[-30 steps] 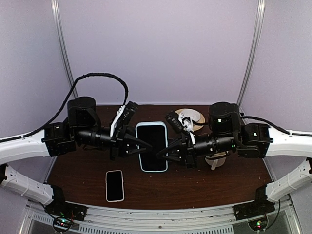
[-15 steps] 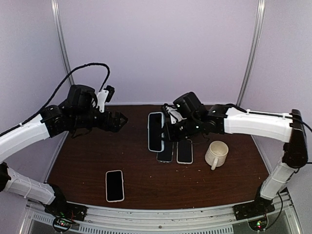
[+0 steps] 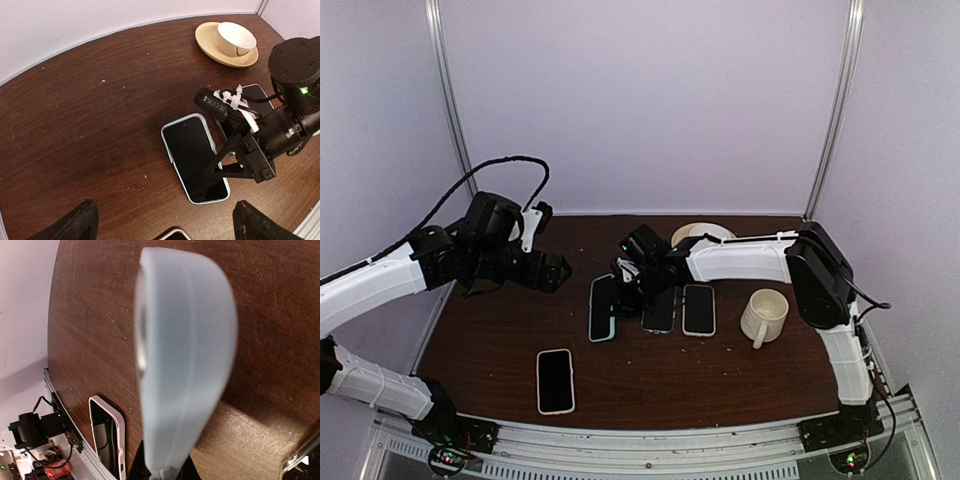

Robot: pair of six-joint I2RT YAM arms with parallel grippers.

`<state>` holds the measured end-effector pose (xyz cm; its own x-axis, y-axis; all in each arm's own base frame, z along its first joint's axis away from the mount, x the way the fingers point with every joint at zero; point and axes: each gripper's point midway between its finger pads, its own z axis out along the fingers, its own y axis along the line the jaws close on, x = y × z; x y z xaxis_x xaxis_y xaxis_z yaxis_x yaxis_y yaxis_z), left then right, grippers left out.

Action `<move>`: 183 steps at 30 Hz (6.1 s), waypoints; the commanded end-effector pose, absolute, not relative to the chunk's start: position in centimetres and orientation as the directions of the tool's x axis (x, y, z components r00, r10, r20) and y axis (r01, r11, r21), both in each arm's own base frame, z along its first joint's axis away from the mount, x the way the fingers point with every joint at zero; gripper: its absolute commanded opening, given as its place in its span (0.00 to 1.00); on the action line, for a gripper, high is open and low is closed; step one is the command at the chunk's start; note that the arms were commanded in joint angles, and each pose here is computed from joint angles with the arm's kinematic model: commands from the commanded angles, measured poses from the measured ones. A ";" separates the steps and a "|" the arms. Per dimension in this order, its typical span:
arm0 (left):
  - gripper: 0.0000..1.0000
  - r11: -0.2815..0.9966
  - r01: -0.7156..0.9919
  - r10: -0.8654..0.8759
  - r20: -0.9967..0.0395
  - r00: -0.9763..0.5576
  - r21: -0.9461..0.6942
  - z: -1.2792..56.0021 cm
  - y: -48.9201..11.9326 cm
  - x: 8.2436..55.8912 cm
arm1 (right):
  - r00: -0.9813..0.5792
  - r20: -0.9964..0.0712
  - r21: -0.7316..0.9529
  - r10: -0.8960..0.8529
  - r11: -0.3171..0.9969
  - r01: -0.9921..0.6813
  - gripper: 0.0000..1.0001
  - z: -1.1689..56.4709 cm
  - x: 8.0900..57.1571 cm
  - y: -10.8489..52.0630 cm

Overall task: Put the phone into the phone case
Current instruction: Place the phone with the phone case at the center of the board, then pick up the phone with the phone case from the center of the board, then place the phone with the phone case at the center of the board, then reset both arms

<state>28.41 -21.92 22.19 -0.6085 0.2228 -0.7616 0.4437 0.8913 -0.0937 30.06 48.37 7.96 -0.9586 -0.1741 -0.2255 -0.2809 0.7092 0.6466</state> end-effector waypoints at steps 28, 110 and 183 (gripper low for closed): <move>0.97 0.962 0.243 0.135 -0.554 -0.821 -0.126 14.9 -18.8 25.5 | -0.956 -0.284 0.522 -0.079 0.823 -0.223 0.47 7.2 34.8 44.9; 0.68 0.994 -0.009 0.038 -0.421 -0.906 0.109 7.3 -18.6 22.8 | -0.775 -0.528 0.099 -0.348 0.881 -0.463 0.99 15.7 24.5 35.2; 0.98 0.980 -0.015 0.184 -0.942 -0.279 0.196 20.8 -7.2 33.4 | -0.253 -0.952 0.131 0.173 0.976 0.176 0.99 22.5 27.1 2.0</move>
<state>32.40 -8.16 18.15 -0.4061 0.1907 -0.8937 0.0586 0.9814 0.1828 26.99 3.35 21.82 -0.3575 0.0964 -0.9289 0.0946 0.9933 0.0666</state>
